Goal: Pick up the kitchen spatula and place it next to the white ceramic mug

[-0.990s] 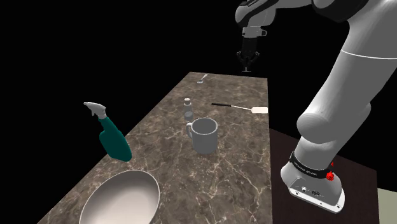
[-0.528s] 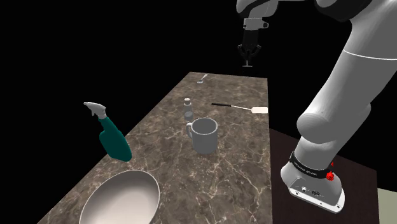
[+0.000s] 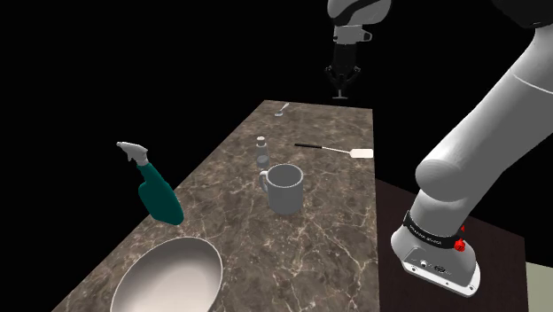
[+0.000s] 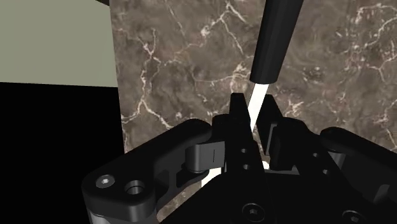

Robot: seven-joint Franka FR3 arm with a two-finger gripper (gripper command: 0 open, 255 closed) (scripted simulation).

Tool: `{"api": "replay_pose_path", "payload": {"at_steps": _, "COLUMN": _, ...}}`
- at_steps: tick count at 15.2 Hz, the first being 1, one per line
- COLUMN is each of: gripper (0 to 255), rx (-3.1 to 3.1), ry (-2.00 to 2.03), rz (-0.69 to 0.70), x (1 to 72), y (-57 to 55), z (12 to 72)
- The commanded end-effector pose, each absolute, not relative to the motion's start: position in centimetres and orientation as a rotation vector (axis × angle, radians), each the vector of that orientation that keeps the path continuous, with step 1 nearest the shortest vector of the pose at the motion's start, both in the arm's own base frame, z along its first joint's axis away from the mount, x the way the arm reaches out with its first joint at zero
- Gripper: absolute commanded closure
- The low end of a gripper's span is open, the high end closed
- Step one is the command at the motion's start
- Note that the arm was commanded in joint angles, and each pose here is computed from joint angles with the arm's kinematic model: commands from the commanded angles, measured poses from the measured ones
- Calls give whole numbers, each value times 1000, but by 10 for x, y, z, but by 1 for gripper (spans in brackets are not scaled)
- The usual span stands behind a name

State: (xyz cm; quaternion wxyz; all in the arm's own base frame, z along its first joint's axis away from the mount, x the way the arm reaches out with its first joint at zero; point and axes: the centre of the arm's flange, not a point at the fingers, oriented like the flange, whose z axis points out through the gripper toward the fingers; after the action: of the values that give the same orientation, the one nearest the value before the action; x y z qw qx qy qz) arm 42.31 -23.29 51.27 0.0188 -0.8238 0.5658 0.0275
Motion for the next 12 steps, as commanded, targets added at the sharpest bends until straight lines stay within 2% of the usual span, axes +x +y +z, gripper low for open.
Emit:
{"api": "replay_pose_path", "payload": {"at_steps": 1, "gripper": 255, "rx": -2557, "ry": 1758, "rz": 85, "x": 415, "y": -207, "z": 512}}
{"api": "replay_pose_path", "payload": {"at_steps": 12, "gripper": 255, "rx": -2557, "ry": 1758, "rz": 85, "x": 375, "y": -67, "z": 512}}
